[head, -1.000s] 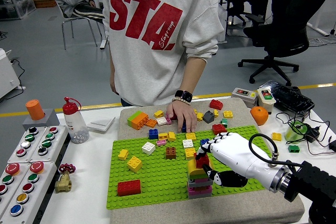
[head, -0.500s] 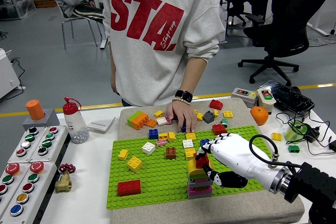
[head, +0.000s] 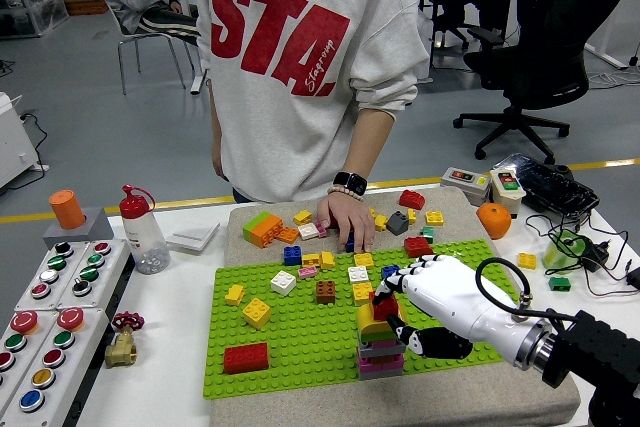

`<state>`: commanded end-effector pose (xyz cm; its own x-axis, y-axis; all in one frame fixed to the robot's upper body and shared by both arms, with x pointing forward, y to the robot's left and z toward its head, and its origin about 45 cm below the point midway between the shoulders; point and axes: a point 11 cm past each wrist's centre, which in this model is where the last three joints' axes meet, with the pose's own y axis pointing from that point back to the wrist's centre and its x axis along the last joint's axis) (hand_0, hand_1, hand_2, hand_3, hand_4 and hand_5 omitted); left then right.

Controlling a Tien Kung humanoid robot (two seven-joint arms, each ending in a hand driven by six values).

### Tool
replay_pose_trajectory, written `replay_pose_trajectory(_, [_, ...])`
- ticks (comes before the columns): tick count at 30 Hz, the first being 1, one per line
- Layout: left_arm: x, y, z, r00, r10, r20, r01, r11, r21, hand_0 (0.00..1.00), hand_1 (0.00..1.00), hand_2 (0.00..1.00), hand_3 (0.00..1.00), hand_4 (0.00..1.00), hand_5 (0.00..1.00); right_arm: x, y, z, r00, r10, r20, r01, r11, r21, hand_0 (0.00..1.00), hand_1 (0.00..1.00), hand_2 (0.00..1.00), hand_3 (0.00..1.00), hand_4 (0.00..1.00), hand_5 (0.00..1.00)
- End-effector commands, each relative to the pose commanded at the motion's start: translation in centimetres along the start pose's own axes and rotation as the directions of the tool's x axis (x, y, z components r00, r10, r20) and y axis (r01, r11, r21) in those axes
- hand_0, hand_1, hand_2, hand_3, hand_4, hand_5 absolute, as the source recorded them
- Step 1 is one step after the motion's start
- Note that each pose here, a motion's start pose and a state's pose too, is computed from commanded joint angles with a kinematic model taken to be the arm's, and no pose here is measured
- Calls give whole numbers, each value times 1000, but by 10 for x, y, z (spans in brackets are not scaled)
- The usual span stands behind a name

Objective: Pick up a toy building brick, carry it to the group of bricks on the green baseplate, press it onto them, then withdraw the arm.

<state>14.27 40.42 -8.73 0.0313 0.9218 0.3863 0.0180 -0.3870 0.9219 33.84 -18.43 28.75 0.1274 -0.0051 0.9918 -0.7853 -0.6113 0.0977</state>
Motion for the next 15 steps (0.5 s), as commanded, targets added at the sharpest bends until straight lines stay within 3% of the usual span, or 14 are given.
replay_pose_trajectory(15, [0, 0, 1, 1000, -1, 3, 1, 1000, -3, 627, 594, 598, 407, 279, 924, 3, 2, -2, 1000, 12, 5, -12, 1000, 7, 686, 627, 617, 622, 445, 305])
